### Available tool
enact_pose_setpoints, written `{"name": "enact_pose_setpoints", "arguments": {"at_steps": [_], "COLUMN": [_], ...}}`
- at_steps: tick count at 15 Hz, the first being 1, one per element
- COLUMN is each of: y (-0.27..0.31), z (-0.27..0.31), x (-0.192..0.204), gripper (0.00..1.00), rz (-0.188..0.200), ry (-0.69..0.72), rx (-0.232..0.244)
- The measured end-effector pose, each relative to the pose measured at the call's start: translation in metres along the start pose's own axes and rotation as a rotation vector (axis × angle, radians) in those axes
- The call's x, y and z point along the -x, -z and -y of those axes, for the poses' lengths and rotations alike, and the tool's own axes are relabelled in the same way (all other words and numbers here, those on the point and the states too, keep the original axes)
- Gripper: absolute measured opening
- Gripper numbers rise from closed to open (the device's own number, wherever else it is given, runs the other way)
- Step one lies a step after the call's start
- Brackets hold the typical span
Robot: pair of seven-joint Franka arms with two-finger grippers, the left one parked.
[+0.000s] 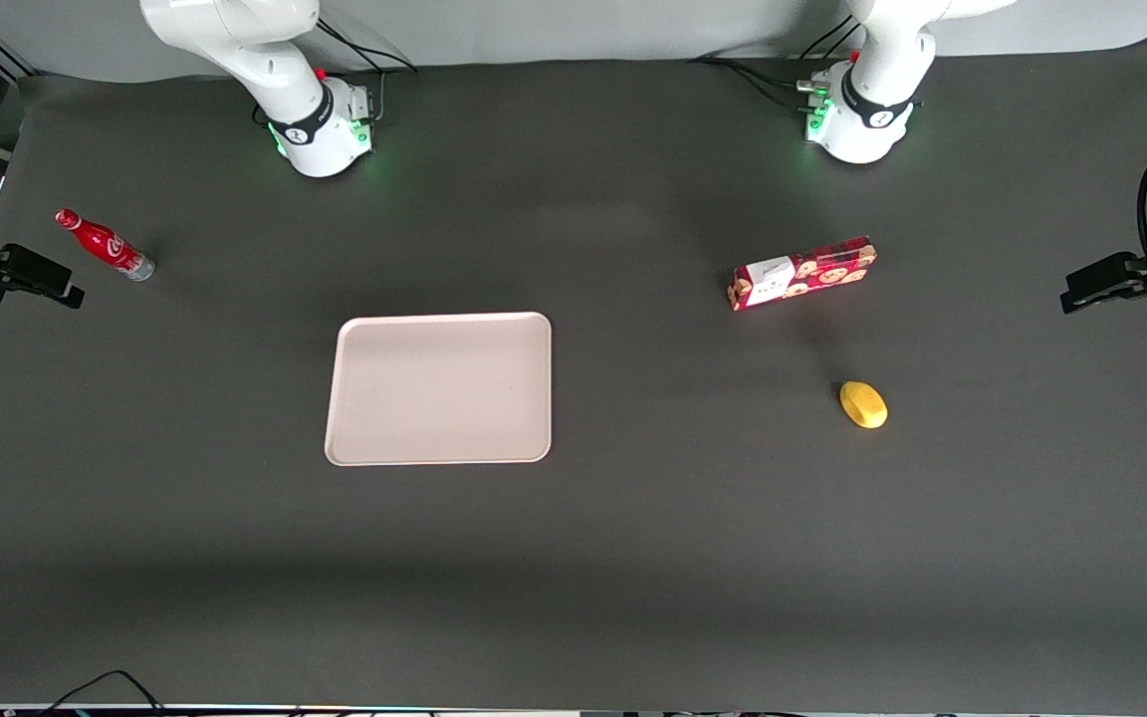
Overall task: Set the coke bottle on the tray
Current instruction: 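Move the open right gripper toward the red Coca-Cola bottle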
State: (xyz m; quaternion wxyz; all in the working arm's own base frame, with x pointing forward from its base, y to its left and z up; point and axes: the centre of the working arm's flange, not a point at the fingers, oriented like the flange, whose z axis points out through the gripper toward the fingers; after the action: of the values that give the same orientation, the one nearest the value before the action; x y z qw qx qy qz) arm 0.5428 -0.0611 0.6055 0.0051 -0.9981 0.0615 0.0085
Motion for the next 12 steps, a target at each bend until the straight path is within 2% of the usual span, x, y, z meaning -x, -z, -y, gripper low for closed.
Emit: {"name": "enact_pose_setpoints", "arguments": {"at_steps": [4,8,11,12], "y": [0.002,-0.009,-0.022,-0.027], "z": [0.001,0.006,-0.007,-0.013], "x": [-0.001,0.005,0.021,0.029], "gripper": [1.0,1.0,1.0,1.0], "rz": [-0.005,0.029,0.058,0.058], "ry": [0.007,0.019,0.019,0.02], "rx": [0.024,0.033,0.097,0.117]}}
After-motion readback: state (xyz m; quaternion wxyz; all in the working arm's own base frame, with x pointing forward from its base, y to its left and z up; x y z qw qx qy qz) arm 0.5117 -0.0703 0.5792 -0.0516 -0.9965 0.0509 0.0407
